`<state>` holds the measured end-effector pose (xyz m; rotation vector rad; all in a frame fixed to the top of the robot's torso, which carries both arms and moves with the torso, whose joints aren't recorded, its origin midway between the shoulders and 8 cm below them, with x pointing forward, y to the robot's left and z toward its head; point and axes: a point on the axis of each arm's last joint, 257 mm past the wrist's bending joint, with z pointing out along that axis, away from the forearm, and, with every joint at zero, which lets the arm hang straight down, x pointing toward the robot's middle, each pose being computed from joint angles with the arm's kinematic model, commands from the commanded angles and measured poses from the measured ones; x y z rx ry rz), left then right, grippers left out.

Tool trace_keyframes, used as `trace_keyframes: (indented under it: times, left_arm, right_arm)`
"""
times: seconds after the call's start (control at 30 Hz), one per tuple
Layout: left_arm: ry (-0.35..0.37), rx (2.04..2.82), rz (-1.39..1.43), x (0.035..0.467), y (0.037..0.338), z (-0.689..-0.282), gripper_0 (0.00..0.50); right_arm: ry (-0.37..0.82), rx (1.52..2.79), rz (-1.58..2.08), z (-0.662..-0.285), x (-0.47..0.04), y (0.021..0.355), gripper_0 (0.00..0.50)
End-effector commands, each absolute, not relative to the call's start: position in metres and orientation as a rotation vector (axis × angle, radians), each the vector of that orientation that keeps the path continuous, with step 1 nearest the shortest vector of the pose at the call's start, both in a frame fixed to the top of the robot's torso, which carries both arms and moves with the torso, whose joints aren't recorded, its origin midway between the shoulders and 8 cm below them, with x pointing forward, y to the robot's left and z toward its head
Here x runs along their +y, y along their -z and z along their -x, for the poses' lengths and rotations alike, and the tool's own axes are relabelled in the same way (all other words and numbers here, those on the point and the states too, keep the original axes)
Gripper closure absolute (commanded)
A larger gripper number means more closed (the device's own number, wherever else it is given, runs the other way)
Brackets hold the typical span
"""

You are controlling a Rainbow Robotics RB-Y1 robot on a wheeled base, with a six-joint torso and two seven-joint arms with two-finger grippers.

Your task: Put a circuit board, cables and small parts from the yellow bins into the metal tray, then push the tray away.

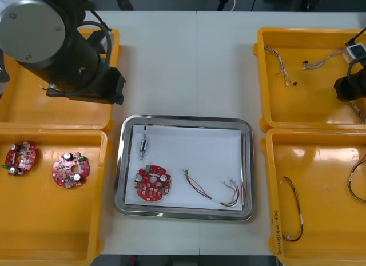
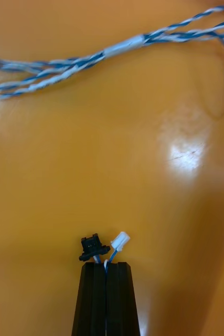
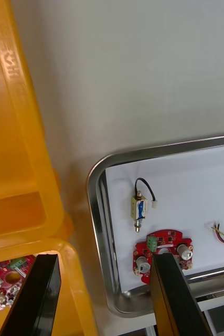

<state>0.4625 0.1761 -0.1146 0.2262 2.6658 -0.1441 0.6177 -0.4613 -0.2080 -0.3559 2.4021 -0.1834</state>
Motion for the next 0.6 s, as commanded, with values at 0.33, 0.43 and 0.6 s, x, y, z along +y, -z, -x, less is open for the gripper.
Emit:
trace_keyframes:
  times: [0.33, 0.43, 0.6]
  left_arm:
    - [0.019, 2.609, -0.260, 0.248, 0.079, -0.496, 0.000]
    - [0.009, 2.616, -0.246, 0.255, 0.080, -0.498, 0.000]
    - [-0.023, 2.634, -0.209, 0.271, 0.084, -0.502, 0.000]
  right_arm:
    - [0.190, 2.468, 0.430, -0.608, -0.442, 0.161, 0.500]
    - [0.167, 2.473, 0.444, -0.610, -0.430, 0.158, 0.500]
    - [0.076, 2.474, 0.427, -0.619, -0.389, 0.151, 0.500]
